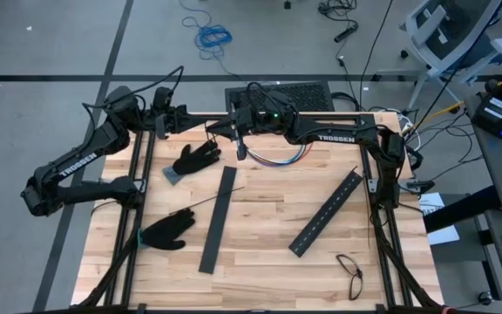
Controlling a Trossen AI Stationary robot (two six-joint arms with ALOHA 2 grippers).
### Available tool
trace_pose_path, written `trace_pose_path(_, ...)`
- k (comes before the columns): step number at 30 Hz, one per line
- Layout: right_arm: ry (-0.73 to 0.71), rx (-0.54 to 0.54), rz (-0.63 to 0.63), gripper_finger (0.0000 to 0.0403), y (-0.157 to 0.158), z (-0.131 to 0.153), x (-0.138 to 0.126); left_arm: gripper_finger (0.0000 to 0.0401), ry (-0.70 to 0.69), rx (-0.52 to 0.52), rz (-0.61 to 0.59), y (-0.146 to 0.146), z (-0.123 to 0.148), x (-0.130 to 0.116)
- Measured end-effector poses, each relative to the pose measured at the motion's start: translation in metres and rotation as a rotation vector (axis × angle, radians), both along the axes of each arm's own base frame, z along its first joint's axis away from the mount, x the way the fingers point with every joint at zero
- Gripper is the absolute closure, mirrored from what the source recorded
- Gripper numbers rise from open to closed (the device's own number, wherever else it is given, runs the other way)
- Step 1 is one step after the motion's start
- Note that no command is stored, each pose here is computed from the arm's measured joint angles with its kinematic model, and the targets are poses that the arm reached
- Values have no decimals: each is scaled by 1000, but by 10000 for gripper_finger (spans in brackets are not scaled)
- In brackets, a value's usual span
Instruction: Ziptie cables
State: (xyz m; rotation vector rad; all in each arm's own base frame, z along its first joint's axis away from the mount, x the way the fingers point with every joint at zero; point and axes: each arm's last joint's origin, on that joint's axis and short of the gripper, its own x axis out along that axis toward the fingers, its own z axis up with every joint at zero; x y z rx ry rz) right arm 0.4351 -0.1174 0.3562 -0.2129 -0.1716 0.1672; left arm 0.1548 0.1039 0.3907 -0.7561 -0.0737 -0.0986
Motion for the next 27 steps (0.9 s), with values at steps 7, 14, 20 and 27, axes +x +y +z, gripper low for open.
trace_pose_path(7, 11, 55, 9, 403, 0, 0, 0, 400, -10, -1, 13, -1, 1, -1)
trace_pose_path(14, 27, 101, 20, 403, 0, -1, 0, 401, -21, 8, 32, 0, 2, -1)
trace_pose_path(20, 40, 130, 44, 403, 1, -1, 0, 401, -21, 9, 32, 0, 2, -1)
trace_pose_path(27, 59, 144, 43, 403, 0, -3, 0, 401, -22, 14, 40, 1, 3, -2)
